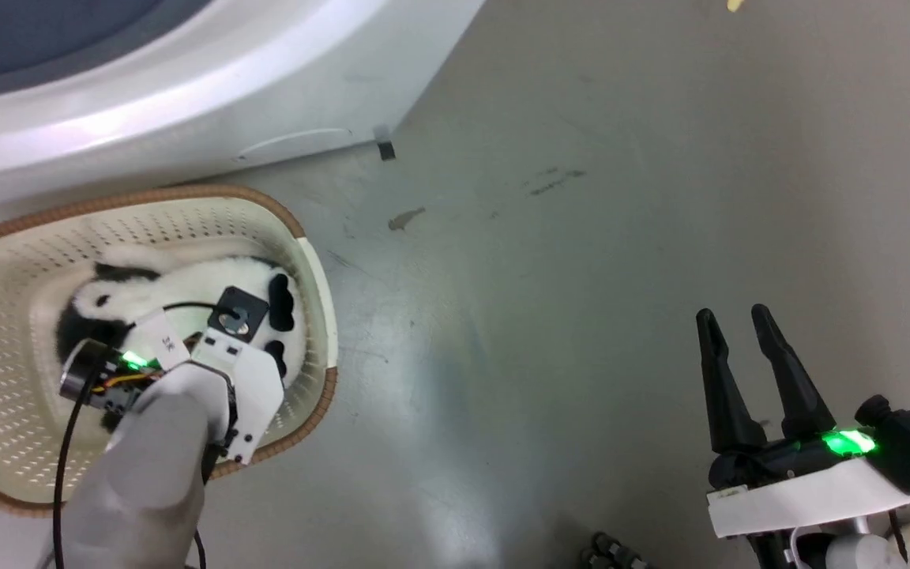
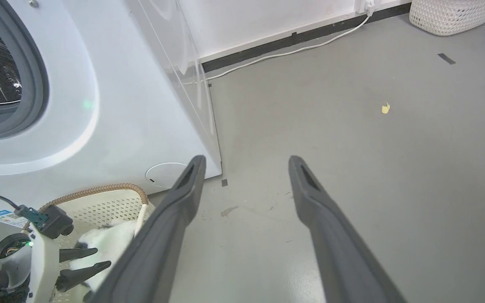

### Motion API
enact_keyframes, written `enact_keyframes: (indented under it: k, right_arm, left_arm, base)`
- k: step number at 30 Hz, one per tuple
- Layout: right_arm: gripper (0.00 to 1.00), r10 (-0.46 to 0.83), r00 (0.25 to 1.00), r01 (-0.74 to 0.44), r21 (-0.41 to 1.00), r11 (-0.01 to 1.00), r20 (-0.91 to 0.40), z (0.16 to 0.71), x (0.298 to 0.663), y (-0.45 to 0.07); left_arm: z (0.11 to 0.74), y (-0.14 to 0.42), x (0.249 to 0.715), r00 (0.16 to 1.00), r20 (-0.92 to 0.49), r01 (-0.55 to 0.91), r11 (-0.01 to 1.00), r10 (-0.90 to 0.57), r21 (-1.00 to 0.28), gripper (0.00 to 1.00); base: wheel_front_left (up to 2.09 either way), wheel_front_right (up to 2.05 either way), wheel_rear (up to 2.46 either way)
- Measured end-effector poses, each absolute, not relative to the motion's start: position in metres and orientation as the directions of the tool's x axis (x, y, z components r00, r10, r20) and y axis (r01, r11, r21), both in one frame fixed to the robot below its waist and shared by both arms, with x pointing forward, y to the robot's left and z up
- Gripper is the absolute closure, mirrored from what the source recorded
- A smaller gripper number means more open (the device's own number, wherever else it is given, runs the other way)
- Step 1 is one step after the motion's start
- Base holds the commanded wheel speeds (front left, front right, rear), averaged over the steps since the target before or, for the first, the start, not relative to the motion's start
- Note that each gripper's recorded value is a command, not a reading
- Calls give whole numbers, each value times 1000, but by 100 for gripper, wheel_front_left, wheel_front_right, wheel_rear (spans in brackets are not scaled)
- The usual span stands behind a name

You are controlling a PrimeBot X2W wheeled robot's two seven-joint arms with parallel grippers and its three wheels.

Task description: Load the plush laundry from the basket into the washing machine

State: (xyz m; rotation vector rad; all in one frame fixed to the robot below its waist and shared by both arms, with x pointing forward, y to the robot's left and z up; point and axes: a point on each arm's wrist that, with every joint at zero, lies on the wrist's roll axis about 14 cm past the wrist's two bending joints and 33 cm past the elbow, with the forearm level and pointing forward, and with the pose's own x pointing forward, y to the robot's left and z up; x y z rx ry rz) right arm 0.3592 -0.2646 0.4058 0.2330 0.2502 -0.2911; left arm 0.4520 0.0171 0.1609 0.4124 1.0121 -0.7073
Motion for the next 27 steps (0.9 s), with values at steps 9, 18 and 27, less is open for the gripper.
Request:
enact_keyframes:
  k: [9, 18, 27]
  right_arm:
    - [0, -298, 904, 363, 183, 914, -307, 393, 354, -275]
    - [0, -323, 884, 401, 193, 896, -338, 381, 350, -278]
    - [0, -347, 908, 389, 169, 906, -233, 413, 358, -291]
  left_arm:
    - [125, 21, 454, 275, -917, 699, 715, -290, -16, 0]
    - [92, 19, 446, 200, -943, 682, 729, -267, -62, 100]
    - [104, 6, 458, 296, -899, 624, 778, -324, -74, 100]
  base:
    - [0, 0, 0]
    - [0, 0, 0]
    - [0, 0, 0]
